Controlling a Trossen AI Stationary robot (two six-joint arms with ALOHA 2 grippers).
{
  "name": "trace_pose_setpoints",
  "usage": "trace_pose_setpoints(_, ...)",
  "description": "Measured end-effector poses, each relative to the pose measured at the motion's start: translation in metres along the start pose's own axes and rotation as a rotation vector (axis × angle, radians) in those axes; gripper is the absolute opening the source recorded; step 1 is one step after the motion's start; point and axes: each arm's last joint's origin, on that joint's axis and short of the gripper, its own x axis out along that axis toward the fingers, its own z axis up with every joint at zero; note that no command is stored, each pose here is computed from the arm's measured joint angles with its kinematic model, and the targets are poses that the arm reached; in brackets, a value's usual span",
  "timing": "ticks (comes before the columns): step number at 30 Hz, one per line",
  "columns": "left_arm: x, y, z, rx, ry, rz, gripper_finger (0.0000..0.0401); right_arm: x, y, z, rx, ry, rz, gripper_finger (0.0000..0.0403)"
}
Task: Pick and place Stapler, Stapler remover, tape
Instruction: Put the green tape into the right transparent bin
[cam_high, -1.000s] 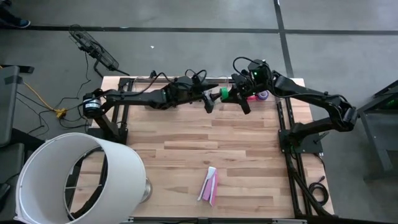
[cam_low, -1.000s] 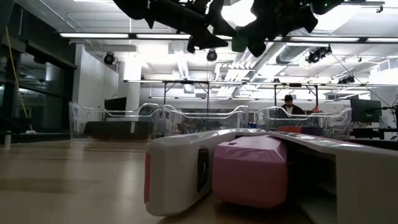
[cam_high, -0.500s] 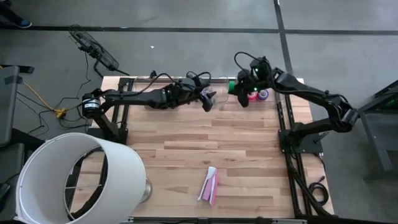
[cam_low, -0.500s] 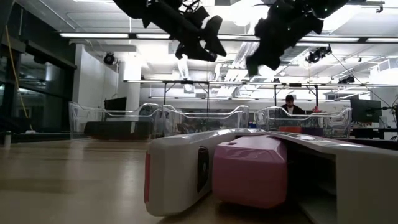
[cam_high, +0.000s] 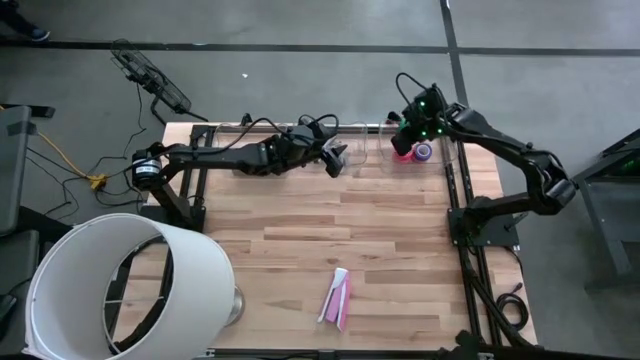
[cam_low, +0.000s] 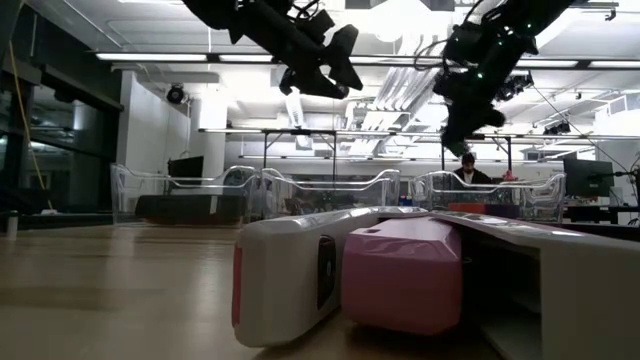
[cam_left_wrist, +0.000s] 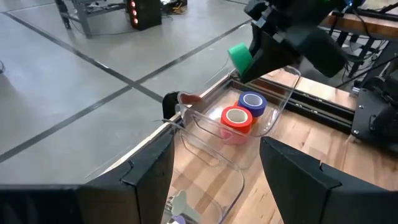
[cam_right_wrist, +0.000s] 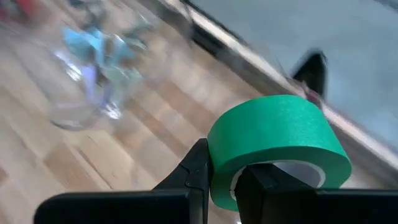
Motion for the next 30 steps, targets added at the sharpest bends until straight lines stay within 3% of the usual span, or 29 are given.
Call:
trace_pose_setpoints(6, 0.0, 0.0, 0.0, -0.001, 0.0, 0.001, 0.0234, 0.001, -0.012, 0.002, 0.038, 0.136, -0.087, 0.0036)
trace_pose_setpoints(15, 0.0, 0.0, -0.001, 0.002, 0.008, 0.0, 0.0234, 0.034, -0.03, 0.0, 0.051, 0.49, -0.108, 0.0036)
trace_pose_setpoints(23, 0.0, -0.001, -0.001, 0.0, 0.015, -0.051, 0.0234, 0.055, -0.031, -0.004, 0.072, 0.574, -0.039, 0.0036)
trace_pose_setpoints(30, 0.0, -0.001, -0.002, 0.003, 0.026, -0.051, 0.0234, 0.071, -0.035, -0.009, 0.082, 0.637, -0.096, 0.0036)
